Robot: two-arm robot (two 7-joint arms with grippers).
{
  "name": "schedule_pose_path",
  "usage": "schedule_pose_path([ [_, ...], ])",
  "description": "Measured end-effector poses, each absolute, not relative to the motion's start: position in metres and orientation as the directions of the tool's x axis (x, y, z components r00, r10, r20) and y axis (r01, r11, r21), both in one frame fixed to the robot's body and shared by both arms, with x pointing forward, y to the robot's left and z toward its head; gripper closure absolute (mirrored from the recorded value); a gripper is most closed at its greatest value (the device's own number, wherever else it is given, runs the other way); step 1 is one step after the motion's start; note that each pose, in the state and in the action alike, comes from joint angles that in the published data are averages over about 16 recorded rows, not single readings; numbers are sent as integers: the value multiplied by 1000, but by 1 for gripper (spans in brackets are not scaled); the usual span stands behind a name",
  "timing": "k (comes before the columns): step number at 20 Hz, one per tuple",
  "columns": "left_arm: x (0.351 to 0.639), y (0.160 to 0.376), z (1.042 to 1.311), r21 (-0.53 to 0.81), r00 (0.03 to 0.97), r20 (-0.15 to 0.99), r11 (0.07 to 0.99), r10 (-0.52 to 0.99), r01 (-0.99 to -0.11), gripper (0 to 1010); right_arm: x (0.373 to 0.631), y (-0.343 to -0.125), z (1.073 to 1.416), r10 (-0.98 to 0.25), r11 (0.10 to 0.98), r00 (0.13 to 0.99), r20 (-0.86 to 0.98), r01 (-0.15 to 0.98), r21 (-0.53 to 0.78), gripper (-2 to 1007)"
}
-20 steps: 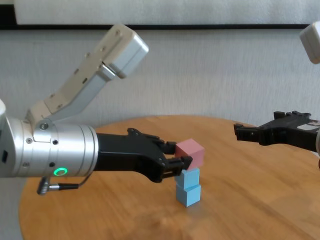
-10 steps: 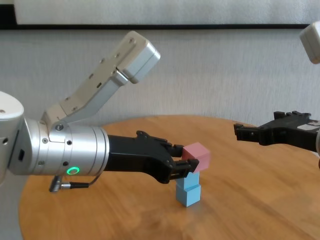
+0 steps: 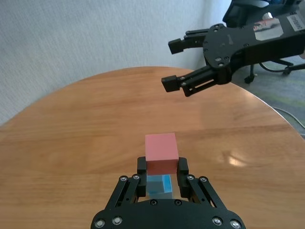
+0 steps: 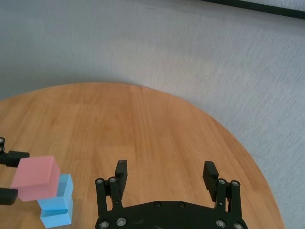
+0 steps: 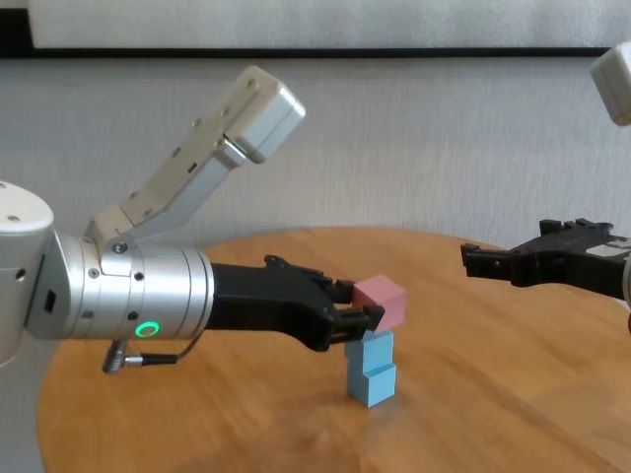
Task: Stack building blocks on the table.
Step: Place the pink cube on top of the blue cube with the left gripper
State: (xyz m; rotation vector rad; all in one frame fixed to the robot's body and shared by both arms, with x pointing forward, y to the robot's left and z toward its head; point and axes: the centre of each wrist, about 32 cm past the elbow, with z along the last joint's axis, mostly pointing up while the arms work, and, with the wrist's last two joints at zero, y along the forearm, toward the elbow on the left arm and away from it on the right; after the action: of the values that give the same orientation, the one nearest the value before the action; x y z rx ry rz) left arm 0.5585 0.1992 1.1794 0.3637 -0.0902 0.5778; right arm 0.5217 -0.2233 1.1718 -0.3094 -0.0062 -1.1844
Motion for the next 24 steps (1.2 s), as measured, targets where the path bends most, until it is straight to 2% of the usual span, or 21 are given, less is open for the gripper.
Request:
schedule_pose_path([
  [10, 569, 205, 1181, 275, 827, 151, 780, 542, -562, 624, 522, -223, 1172, -909, 340, 382, 166, 911, -234, 0],
  [24, 569, 206, 1174, 293, 827, 118, 777, 549, -557, 624, 522, -223, 1172, -909, 340, 382, 166, 911, -234, 0],
])
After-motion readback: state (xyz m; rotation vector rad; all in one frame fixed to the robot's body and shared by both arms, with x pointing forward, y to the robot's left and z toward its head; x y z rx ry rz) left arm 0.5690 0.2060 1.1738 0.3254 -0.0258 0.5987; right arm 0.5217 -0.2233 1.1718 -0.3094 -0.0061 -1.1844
